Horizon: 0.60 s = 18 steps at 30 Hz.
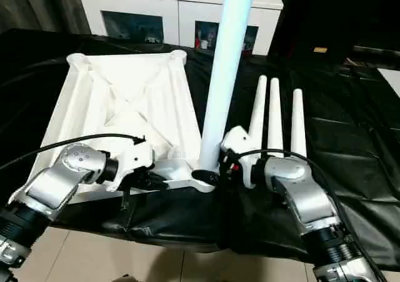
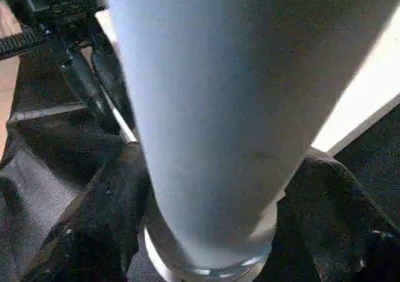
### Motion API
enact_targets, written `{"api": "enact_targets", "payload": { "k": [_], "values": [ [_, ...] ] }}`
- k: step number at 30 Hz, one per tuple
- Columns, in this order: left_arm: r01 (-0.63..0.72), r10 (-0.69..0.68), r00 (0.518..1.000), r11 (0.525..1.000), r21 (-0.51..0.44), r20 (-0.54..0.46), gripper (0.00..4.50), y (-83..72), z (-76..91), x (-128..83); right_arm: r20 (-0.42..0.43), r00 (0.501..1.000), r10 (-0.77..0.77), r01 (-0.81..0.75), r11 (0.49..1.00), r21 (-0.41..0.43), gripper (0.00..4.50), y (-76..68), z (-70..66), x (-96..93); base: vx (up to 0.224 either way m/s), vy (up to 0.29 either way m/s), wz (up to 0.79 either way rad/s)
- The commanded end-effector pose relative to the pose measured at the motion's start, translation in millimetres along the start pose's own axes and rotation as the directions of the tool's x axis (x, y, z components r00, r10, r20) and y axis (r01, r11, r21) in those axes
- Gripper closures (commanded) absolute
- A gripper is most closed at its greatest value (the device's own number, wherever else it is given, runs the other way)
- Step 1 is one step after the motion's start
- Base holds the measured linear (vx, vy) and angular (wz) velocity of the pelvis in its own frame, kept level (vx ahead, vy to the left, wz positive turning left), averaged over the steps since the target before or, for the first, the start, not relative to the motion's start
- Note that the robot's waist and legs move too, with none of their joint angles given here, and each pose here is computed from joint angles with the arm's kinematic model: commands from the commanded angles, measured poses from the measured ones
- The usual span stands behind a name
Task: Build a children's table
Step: Rotate leg to tighten
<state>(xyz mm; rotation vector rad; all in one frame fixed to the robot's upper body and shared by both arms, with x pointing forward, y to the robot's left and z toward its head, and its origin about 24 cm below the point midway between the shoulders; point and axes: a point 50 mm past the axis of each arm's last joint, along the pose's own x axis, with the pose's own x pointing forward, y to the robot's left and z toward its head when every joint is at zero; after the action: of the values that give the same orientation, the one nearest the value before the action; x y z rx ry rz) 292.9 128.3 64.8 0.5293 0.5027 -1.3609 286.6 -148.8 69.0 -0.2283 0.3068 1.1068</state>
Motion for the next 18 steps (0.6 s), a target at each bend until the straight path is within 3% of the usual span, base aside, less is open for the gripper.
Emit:
{"api": "enact_targets", "payload": {
  "k": [1,9,12,14,16,18],
  "values": [
    [0.019,-0.020,1.000,0.998,0.056,0.022,4.50,0.4,10.2,0.4,-0.035,0.999,0.010,-0.010,1.000,-0.019,1.37,-1.7,-2.5,-1.9,0.000,0.000,0.00],
    [0.015,-0.015,1.000,0.998,0.057,0.013,4.50,0.9,8.4,0.3,-0.060,0.997,0.038,-0.040,0.999,-0.026,1.87,0.0,-6.8,-0.8,0.000,0.000,0.00],
    [0.010,-0.010,1.000,0.999,0.053,0.009,4.50,1.0,7.1,0.3,-0.076,0.997,0.019,-0.019,1.000,0.007,1.96,0.1,-13.3,1.8,0.000,0.000,0.00],
    [-0.054,0.055,0.998,0.998,-0.011,0.038,4.50,5.2,6.9,3.5,-0.079,0.987,-0.143,0.151,0.983,0.108,1.97,-8.6,-24.1,11.5,0.000,0.000,0.00],
    [-0.086,0.089,0.995,0.995,-0.040,0.055,4.50,8.0,8.6,5.4,-0.080,0.977,-0.198,0.207,0.968,0.144,1.99,-10.8,-26.5,15.8,0.000,0.000,0.00],
    [-0.197,0.211,0.973,0.970,-0.142,0.090,4.50,18.8,14.8,14.2,-0.086,0.937,-0.339,0.349,0.896,0.275,2.00,-13.7,-30.8,35.7,0.000,0.000,0.00]
  ]
}}
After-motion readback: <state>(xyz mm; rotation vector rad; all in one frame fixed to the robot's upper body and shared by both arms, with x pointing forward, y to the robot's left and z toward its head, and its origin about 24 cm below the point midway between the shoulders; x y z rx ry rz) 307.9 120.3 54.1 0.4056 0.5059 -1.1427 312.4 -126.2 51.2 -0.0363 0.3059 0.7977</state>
